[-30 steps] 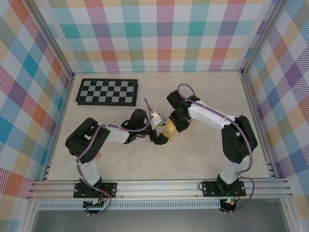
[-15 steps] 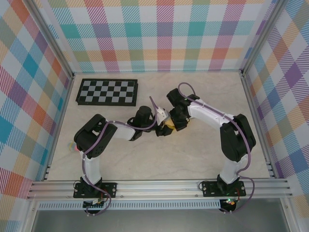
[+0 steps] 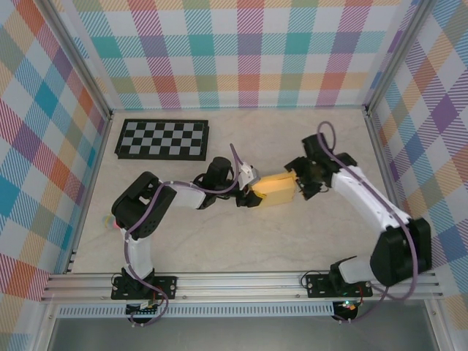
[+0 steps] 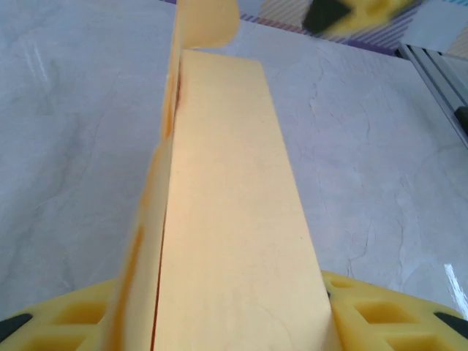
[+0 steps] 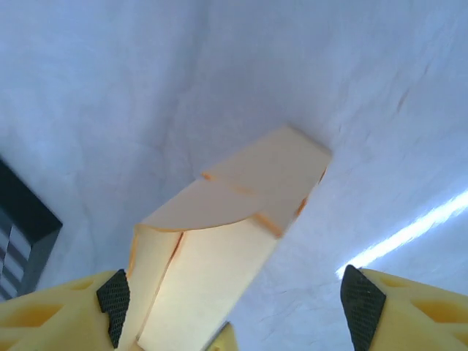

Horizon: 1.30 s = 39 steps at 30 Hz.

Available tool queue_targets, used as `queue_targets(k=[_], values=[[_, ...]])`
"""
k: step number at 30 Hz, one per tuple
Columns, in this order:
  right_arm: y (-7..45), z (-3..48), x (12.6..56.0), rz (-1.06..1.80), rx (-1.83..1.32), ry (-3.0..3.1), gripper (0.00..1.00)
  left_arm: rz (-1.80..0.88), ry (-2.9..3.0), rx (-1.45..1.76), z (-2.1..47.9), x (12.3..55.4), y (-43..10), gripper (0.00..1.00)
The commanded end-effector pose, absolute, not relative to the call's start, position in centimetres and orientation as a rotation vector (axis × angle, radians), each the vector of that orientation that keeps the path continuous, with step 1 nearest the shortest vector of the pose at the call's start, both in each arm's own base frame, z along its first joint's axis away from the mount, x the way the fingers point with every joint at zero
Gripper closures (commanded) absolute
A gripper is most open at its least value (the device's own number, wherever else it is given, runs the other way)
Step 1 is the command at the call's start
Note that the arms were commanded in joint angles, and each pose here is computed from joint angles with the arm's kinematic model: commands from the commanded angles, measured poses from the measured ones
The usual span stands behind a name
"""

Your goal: Fold the paper box

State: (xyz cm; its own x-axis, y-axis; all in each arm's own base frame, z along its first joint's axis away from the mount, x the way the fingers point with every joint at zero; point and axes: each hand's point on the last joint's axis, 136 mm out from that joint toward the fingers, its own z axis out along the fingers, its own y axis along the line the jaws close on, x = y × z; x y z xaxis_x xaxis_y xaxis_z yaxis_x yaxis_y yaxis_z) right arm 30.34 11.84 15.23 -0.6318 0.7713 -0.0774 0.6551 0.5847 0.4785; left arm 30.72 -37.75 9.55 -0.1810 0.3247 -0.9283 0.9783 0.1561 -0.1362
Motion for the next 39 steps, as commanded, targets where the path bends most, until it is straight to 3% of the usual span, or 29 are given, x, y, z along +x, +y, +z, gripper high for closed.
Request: queue_targets(k=[1,7,12,22,28,39], values=[[10.9,15.7,30.8,0.604,0.584,2.632,0.15,-1.064,1.595,1.373,10.4,30.6,-37.2,0.46],[13.4,16.3,33.9,0.819,0.025,2.648,0.29,-1.041,1.616,1.446,9.7,30.9,-36.3,0.46],[15.5,17.4,35.3,0.941,-0.209,2.609,0.33,-1.011,1.622,1.498,9.4,30.7,-35.9,0.46],[16.8,17.7,33.5,1.134,-0.144,2.660,0.44,-0.973,1.632,1.519,8.6,31.1,-35.6,0.46],[14.9,16.3,32.3,0.967,-0.043,2.743,0.34,-0.969,1.635,1.516,8.7,31.3,-35.3,0.46],[16.6,16.0,30.9,1.177,-0.006,2.745,0.36,-0.962,1.641,1.509,8.7,31.6,-35.1,0.46]])
